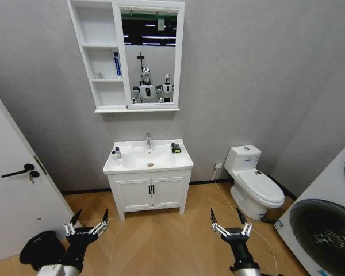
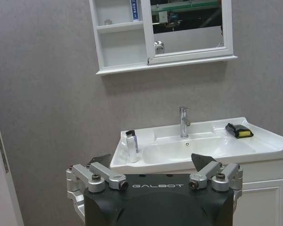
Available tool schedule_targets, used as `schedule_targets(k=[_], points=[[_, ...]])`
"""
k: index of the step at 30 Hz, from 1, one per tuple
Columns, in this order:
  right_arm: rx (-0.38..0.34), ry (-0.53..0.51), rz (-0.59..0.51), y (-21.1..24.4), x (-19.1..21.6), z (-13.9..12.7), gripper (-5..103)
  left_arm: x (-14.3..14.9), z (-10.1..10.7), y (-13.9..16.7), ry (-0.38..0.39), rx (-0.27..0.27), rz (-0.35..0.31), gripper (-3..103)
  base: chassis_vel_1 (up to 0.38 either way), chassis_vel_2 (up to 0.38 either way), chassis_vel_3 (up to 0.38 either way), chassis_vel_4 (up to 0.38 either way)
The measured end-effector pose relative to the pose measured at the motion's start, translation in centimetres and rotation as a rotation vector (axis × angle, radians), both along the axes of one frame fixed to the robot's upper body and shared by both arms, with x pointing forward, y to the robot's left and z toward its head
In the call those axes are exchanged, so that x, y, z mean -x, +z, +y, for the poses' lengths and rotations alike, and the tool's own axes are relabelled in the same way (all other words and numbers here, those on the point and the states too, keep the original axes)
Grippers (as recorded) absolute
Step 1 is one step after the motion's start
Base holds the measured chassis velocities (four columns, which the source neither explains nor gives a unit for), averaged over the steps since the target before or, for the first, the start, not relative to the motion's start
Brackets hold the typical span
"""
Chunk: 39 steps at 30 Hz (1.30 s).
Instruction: Move facial cleanser and shampoo from washbasin to cabinet, then wipe washbasin with towel.
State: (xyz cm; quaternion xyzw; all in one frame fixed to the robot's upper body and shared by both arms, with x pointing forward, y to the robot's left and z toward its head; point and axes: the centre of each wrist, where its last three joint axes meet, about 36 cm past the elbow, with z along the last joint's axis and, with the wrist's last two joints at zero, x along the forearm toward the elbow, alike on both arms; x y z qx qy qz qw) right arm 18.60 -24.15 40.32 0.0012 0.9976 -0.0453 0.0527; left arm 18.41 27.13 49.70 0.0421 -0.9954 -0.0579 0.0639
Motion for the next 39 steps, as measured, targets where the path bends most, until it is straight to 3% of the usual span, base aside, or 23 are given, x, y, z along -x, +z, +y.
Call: schedule_targets(k=[16,20,30,39], points=[[-0.003,-0.011,-0.013,-0.6,0.2,0.3,100,-0.2,-0.3,0.0,0.019,0.046,0.005,97,0.0,0.0,0.0,0.0],[0.065,-0.018,-0.065,-0.7,-0.2,0.4,100,-0.1,-0.5,-0.1,0.021,0.048,0.008,97,0.0,0.0,0.0,0.0],[0.004,-0.011,-0.022,-0.7,0.0,0.6,100,-0.1,-0.7,-0.2,0.015,0.035,0.01,97,0.0,0.0,0.0,0.0],[-0.007,-0.008,-0.02,-1.0,-0.2,0.6,100,-0.1,-0.6,-0.1,0.016,0.029,0.01,97,-0.049,0.044,0.06,-0.05]])
